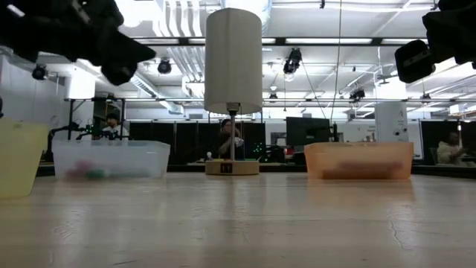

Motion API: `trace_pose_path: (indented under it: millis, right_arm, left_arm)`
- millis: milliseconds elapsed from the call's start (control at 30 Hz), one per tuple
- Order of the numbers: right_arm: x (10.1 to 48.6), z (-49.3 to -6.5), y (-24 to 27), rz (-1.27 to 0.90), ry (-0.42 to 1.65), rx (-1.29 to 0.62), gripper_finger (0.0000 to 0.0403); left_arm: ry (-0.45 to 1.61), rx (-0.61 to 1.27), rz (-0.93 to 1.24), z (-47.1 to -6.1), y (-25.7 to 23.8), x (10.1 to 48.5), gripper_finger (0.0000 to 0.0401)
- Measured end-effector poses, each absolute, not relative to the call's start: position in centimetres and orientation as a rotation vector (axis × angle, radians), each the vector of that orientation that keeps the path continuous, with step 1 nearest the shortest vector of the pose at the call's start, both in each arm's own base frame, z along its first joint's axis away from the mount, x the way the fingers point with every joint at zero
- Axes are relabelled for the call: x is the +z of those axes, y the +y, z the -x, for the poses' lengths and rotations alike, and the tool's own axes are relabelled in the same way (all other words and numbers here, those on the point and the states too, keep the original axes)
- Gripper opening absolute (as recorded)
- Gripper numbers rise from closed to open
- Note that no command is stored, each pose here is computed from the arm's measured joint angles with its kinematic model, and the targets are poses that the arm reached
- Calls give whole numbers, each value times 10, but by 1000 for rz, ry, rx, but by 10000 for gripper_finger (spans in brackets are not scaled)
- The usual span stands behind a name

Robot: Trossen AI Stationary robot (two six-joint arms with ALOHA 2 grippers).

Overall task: Pick & Place Markers
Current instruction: Return to Home Position

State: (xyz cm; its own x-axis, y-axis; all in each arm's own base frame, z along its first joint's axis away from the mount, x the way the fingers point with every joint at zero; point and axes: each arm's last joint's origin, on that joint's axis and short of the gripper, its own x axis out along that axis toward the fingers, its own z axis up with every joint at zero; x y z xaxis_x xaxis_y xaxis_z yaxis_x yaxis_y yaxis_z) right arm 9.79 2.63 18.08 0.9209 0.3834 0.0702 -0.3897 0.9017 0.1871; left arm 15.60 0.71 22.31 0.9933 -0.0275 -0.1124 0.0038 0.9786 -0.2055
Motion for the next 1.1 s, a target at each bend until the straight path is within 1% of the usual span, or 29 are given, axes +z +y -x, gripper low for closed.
trace_pose_path:
  millis: [100,233,500,900,1100]
  right_arm:
    - [181,-98,26,-200,-32,400,9]
    - [181,-98,26,-200,-32,400,9]
    - [181,-98,26,-200,-32,400,9]
    - [181,-98,26,-200,-32,400,9]
    - [181,-98,26,-200,-32,400,9]
  left_arm:
    - [93,-27,234,-142,6,221,0]
    - [14,-69,155,-126,4,219,0]
    - [-61,-44,184,-107,3,203,0]
    - [-68,1,190,-99,4,177,0]
    - [-6,85,283,-99,7,166,0]
